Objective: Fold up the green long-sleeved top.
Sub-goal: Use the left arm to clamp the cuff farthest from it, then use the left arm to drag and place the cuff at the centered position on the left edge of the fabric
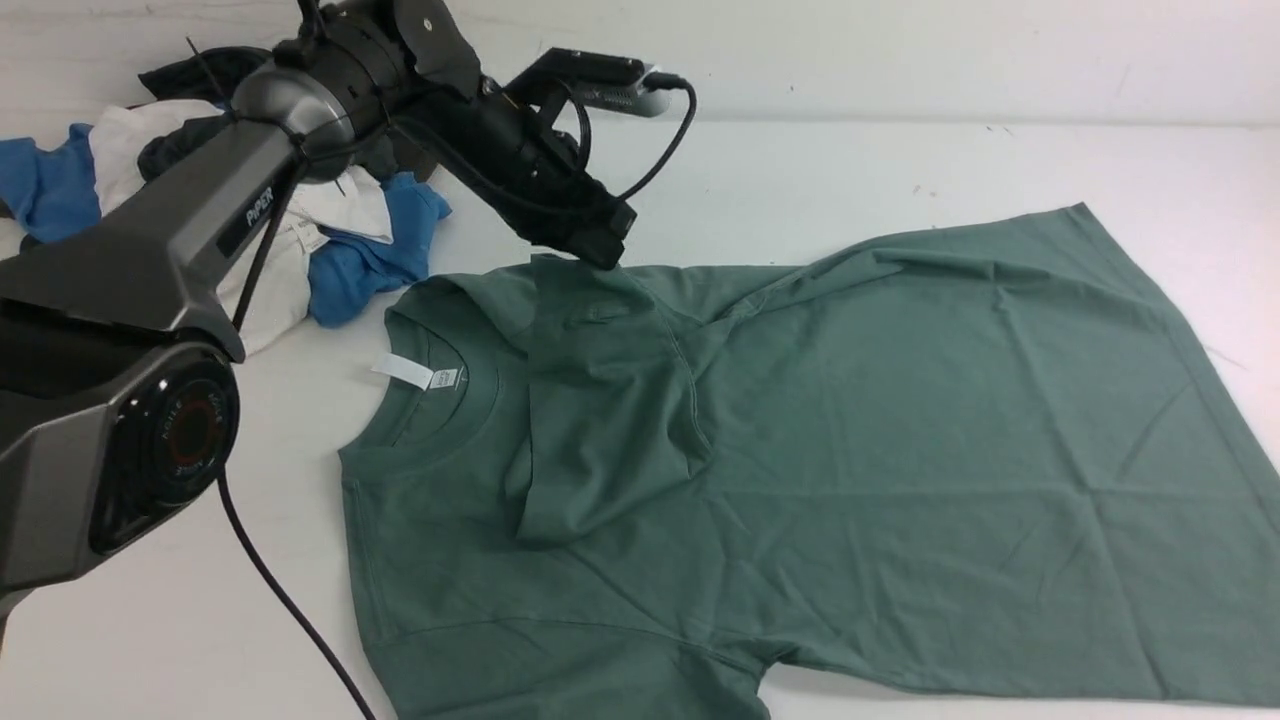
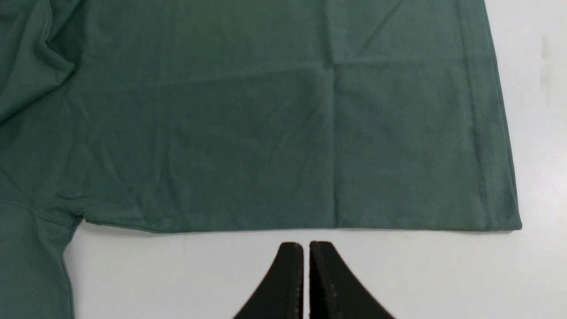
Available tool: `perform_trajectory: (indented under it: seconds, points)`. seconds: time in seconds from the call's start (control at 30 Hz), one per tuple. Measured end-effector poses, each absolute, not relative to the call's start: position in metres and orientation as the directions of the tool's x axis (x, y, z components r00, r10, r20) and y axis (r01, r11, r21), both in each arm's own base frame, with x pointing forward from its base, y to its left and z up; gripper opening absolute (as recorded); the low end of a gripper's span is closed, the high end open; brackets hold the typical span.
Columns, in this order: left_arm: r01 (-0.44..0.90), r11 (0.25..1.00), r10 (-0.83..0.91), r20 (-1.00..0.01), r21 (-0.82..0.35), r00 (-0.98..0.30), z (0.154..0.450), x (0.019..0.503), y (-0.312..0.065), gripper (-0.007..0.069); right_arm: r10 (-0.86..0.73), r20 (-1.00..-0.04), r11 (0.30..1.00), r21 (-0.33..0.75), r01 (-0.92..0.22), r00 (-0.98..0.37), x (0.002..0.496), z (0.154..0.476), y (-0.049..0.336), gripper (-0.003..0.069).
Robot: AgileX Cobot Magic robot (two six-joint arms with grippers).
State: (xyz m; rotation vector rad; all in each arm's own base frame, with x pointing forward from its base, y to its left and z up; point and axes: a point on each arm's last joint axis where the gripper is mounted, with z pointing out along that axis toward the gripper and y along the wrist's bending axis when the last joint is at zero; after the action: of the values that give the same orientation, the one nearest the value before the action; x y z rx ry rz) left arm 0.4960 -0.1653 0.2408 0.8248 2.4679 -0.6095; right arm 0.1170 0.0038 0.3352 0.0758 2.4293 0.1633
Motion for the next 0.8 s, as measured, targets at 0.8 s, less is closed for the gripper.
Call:
perform_trajectory:
  seconds: [0.8]
  points:
    - [0.52,0.704,0.537,-0.116,-0.484,-0.835,0.229,0.328,-0.242,0.002,0.099,-0.621,0.99,0.14,0.014,-0.778,0.116,0.328,0.004,0.0013]
